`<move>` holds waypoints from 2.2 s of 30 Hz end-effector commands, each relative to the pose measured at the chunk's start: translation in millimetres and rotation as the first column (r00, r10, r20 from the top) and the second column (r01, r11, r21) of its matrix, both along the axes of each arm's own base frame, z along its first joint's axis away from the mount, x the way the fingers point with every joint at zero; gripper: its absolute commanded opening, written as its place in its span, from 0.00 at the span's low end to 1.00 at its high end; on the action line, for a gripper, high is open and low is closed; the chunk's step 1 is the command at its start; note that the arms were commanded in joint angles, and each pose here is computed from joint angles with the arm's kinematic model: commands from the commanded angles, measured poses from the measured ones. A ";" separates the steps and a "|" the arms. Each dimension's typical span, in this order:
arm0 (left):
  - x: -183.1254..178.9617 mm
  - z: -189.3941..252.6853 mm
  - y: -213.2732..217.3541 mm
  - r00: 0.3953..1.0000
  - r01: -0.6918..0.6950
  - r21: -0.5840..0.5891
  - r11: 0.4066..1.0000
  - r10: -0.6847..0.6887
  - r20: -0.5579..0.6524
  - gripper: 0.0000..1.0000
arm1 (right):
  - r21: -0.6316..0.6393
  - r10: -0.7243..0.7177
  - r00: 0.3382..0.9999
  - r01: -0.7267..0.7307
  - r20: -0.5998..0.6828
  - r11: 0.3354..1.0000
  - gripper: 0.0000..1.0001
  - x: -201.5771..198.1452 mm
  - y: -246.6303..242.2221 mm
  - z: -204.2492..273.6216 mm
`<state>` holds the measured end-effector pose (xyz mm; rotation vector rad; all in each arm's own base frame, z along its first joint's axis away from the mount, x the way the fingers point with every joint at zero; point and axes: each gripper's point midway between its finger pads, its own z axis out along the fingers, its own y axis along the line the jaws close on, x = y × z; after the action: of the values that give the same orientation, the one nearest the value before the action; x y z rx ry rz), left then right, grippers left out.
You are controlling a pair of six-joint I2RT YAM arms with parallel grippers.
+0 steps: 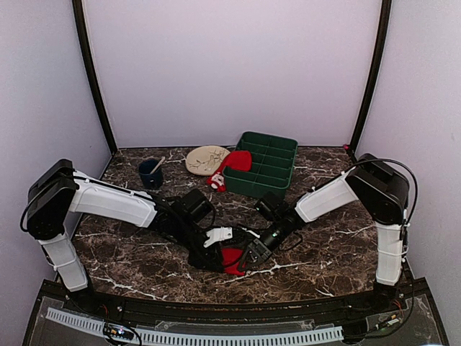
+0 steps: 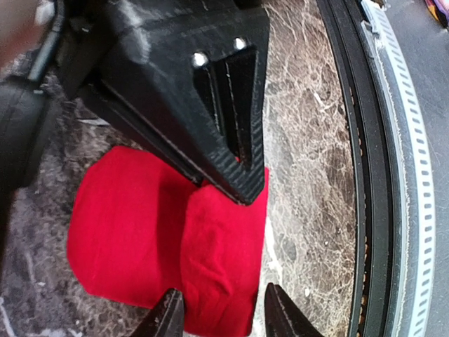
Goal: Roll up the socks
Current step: Roll the sock at the center of the board.
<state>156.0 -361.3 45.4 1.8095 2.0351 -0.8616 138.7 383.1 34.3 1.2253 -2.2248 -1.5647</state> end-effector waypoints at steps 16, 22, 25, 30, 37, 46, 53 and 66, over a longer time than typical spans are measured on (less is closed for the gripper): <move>-9.6 -13.6 -6.4 0.997 0.064 0.069 0.996 -0.061 -0.052 0.19 | -0.035 -0.014 0.999 0.013 -0.030 0.999 0.14 1.2 -5.5 -9.2; -9.9 -16.8 -4.3 0.992 0.054 0.070 0.996 -0.046 -0.117 0.19 | -0.061 -0.043 0.999 0.044 0.009 0.997 0.28 3.2 -10.9 -14.6; -8.9 -17.0 -3.7 0.987 0.046 0.070 0.996 -0.034 -0.158 0.20 | -0.065 -0.059 0.998 0.061 0.031 0.996 0.30 2.6 -14.4 -15.3; -3.7 -14.7 -4.9 0.973 0.032 0.062 0.998 -0.017 -0.228 0.20 | -0.069 -0.083 0.994 0.088 0.068 0.994 1.00 2.2 -20.3 -16.0; -0.5 -14.6 -8.0 0.954 0.032 0.067 0.997 -0.011 -0.298 0.20 | -0.095 -0.115 0.987 0.126 0.112 0.987 1.00 3.1 -30.2 -18.9; 11.0 -15.5 0.4 0.943 -0.009 0.071 0.997 0.033 -0.330 0.19 | -0.188 -0.209 0.934 0.269 0.288 0.945 1.00 18.9 -56.0 -34.3; 16.4 -10.3 1.5 0.932 -0.031 0.038 0.999 0.043 -0.360 0.19 | -0.243 -0.271 0.862 0.398 0.429 0.884 1.00 40.0 -75.7 -42.0; 23.2 -0.2 -8.2 0.932 -0.048 0.006 0.999 0.047 -0.359 0.29 | -0.172 -0.248 0.882 0.338 0.400 0.925 1.00 28.6 -65.1 -34.1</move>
<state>179.5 -363.8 36.1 1.7090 2.2793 -1.2212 186.1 341.7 39.9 1.3460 -2.8757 -1.3713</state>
